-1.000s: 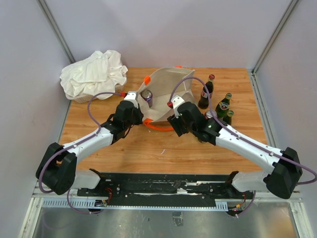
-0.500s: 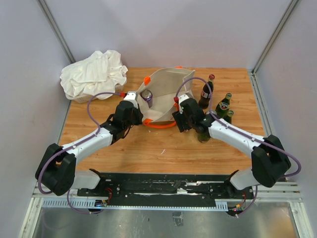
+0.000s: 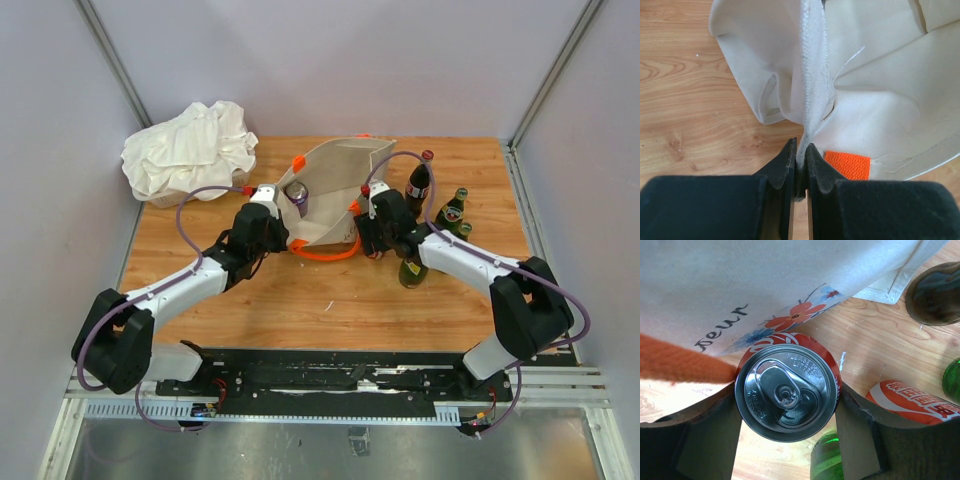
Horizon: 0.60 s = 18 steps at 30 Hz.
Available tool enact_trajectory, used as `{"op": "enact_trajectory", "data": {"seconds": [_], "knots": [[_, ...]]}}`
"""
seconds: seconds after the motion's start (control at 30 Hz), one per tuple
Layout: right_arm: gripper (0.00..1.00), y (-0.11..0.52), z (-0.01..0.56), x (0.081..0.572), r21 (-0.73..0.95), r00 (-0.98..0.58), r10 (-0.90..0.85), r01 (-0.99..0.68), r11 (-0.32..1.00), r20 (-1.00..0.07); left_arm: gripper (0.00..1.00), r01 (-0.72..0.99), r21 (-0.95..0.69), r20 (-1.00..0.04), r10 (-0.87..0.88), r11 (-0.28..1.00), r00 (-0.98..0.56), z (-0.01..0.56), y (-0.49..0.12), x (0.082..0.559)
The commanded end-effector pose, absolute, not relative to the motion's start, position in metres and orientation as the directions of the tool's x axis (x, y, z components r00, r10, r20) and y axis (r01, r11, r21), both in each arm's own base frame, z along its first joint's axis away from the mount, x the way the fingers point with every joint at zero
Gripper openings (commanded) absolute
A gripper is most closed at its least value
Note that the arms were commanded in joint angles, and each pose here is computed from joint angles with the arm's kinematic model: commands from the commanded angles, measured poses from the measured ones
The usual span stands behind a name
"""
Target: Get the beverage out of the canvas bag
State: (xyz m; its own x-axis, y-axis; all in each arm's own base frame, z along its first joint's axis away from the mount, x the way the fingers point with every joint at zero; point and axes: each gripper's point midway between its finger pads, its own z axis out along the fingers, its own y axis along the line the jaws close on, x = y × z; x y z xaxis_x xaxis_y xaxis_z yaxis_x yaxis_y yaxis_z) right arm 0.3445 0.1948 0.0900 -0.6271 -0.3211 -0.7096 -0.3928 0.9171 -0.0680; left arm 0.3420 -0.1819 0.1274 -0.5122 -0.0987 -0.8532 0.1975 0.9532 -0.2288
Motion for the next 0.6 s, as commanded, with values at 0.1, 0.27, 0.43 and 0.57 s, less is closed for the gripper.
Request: {"op": "enact_trajectory", "data": {"seconds": [0.1, 0.27, 0.43, 0.57], "knots": [[0.01, 0.177, 0.100, 0.366, -0.077, -0.622, -0.263, -0.309, 0.948, -0.737, 0.13, 0.182, -0.194, -0.862, -0.079, 0.964, -0.500, 0.129, -0.178, 0.351], [0.01, 0.166, 0.106, 0.367, -0.097, -0.620, -0.263, -0.288, 0.953, -0.739, 0.13, 0.186, -0.184, -0.864, -0.069, 0.965, -0.498, 0.129, -0.179, 0.354], [0.36, 0.163, 0.107, 0.368, -0.095, -0.627, -0.258, -0.282, 0.955, -0.735, 0.13, 0.192, -0.179, -0.863, -0.061, 0.965, -0.501, 0.128, -0.180, 0.356], [0.73, 0.164, 0.113, 0.371, -0.096, -0.621, -0.258, -0.282, 0.955, -0.740, 0.14, 0.197, -0.176, -0.864, -0.056, 0.964, -0.500, 0.128, -0.182, 0.357]]}}
